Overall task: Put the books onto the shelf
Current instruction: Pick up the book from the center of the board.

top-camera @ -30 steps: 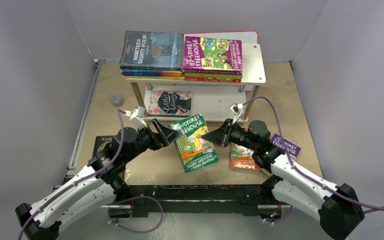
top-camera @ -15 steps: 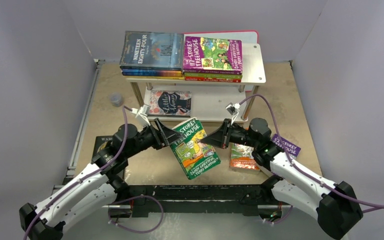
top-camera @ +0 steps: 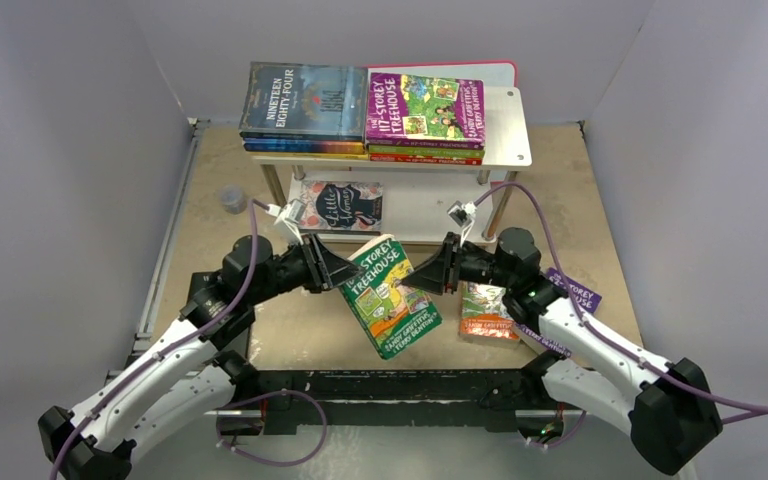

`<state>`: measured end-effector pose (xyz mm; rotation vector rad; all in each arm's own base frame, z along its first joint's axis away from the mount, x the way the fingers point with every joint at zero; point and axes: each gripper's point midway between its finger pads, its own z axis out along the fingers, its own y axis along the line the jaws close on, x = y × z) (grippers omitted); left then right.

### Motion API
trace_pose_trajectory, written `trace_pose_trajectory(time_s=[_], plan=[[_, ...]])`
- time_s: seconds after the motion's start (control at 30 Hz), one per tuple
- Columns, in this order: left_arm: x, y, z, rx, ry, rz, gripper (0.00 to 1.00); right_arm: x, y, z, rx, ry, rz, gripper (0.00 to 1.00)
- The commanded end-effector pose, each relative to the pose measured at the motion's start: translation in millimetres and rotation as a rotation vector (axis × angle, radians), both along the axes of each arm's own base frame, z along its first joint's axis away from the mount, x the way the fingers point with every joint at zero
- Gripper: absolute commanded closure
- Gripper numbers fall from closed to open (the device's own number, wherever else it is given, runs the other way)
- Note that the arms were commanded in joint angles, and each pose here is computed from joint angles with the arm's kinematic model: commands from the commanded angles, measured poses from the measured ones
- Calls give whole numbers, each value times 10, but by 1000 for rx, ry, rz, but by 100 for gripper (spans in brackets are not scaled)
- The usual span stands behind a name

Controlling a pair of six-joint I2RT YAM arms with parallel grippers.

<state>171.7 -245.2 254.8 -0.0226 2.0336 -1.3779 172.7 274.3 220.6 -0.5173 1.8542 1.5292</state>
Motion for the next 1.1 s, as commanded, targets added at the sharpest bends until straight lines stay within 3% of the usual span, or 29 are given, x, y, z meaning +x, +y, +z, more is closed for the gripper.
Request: trace_pose_trajectory(time_s=[0.0, 0.1, 0.23, 0.33, 0.5, 0.7, 0.97, 1.07], plan=[[61, 31, 310, -37, -104, 41, 100, 155, 34, 283, 43, -51, -89, 52], [266, 281, 384, -45, -134, 238, 100, 322, -72, 154, 14, 4, -233, 31], [462, 590, 514, -114, -157, 460, 100, 475, -212, 10, 7, 90, -390, 23], [554, 659, 593, -226, -159, 537, 100, 515, -245, -3, 51, 143, -441, 19], [617, 644, 748, -410, -160, 561, 100, 582, -244, 25, 147, 252, -493, 15], [630, 680, 892, -490, -177, 577, 100, 585, -144, 70, 223, 358, -458, 11], [608, 874, 1007, -613, -193, 643, 100, 621, 20, 243, 322, 448, -383, 12], [614, 881, 1008, -653, -184, 645, 100, 556, 149, 449, 381, 440, -270, 20]])
